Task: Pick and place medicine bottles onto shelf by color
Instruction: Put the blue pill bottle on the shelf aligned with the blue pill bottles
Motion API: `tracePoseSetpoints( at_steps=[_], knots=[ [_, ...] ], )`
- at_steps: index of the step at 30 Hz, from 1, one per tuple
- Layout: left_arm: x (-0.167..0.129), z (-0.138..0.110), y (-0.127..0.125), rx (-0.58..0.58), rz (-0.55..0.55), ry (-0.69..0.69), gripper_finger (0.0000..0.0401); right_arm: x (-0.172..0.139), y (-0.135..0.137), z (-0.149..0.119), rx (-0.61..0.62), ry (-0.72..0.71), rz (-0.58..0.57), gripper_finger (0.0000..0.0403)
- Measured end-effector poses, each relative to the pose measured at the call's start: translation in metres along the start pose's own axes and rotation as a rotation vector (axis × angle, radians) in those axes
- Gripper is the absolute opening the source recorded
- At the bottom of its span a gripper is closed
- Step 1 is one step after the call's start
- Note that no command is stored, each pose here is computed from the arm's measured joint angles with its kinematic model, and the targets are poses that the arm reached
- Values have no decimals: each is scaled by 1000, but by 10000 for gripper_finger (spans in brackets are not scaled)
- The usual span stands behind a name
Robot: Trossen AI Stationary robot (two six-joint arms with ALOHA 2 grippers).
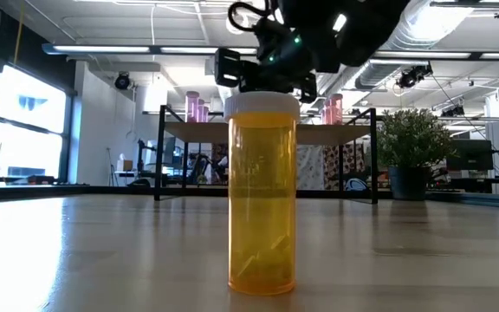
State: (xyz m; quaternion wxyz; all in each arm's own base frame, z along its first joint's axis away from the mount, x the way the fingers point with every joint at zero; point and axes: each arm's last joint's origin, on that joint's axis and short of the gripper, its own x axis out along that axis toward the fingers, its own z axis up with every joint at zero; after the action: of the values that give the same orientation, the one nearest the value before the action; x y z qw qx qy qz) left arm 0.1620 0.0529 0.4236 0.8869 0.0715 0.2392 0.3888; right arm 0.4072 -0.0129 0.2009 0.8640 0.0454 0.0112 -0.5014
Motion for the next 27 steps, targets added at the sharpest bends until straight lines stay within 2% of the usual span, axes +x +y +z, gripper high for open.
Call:
tracePoseSetpoints(
  at_steps=[3, 10, 22, 27],
  knots=[
    [-3, 0, 2, -6, -4, -9, 186, 9, -4, 1, 22, 8, 21, 89],
    [-4, 0, 3, 29, -3, -11, 186, 24, -13, -3, -25, 59, 81, 89],
    [-4, 0, 3, 37, -3, -11, 186, 31, -20, -9, -55, 109, 49, 89],
    [-4, 0, 3, 37, -3, -11, 186, 36, -24, -10, 2, 122, 29, 89]
  ],
)
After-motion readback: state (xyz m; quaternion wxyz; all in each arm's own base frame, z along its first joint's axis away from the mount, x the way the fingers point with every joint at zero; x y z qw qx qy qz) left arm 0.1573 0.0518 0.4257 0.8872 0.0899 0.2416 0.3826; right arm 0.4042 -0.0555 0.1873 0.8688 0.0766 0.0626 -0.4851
